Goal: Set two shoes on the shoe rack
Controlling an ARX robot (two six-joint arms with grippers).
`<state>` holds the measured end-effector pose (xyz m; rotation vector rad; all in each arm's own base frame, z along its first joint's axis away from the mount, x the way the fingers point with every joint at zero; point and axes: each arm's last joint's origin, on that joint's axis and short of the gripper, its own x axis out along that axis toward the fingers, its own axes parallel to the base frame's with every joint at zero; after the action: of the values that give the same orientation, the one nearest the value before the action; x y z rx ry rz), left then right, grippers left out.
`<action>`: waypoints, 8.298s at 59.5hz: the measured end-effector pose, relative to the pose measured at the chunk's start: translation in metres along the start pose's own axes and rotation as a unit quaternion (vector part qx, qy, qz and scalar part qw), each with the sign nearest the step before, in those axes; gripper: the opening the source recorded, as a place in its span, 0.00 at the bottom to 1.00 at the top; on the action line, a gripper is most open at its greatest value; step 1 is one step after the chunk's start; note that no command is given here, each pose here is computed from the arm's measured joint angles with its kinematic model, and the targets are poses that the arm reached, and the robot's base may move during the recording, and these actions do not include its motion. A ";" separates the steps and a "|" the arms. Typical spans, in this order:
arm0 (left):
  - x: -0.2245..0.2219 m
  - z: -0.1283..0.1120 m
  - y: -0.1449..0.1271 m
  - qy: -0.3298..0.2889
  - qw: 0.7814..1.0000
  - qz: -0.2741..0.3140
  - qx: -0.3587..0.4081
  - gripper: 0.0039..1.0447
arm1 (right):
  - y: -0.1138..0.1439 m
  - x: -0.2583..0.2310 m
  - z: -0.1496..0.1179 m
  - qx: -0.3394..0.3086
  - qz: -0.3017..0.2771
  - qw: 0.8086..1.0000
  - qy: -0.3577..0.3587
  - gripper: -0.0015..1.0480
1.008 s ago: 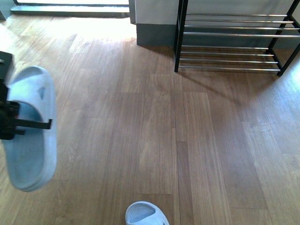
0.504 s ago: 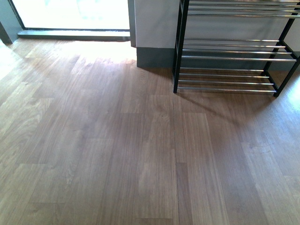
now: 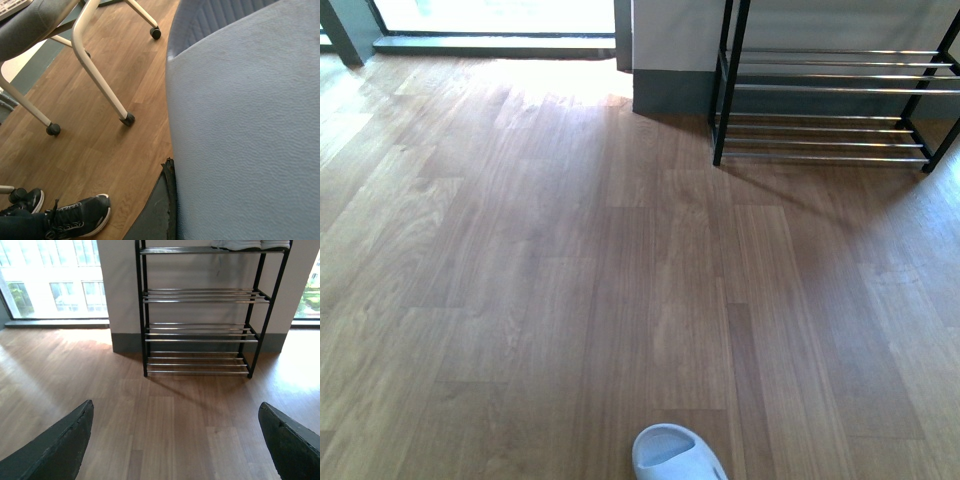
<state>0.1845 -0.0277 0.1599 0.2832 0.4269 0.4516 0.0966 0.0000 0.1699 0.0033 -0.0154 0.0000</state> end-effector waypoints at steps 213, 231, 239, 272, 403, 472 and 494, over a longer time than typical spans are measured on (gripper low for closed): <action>0.000 0.000 0.001 0.001 1.000 0.002 0.000 0.02 | 0.021 0.196 -0.081 -0.166 0.145 0.936 0.275 0.02; 0.000 0.000 0.001 0.001 1.000 0.002 0.000 0.02 | 0.022 0.095 0.032 -0.182 0.162 0.960 0.135 0.02; 0.000 0.000 0.001 0.001 1.000 0.002 0.000 0.02 | 0.021 0.081 0.054 -0.187 0.151 0.968 0.075 0.02; 0.000 0.000 0.001 0.001 1.000 0.002 0.000 0.02 | 0.021 0.081 0.048 -0.186 0.153 0.967 0.087 0.02; 0.000 -0.001 0.000 0.002 1.000 0.000 0.002 0.02 | 0.021 0.081 0.047 -0.186 0.153 0.966 0.089 0.02; 0.000 -0.002 0.000 0.003 1.000 0.001 0.002 0.02 | 0.021 0.081 0.046 -0.186 0.153 0.966 0.090 0.02; 0.000 -0.001 0.000 0.002 1.000 0.000 0.002 0.02 | 0.021 0.081 0.047 -0.186 0.153 0.967 0.088 0.02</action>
<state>0.1837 -0.0277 0.1589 0.2863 0.4310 0.4508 0.1770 0.0213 0.2180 -0.3756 0.1629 0.3060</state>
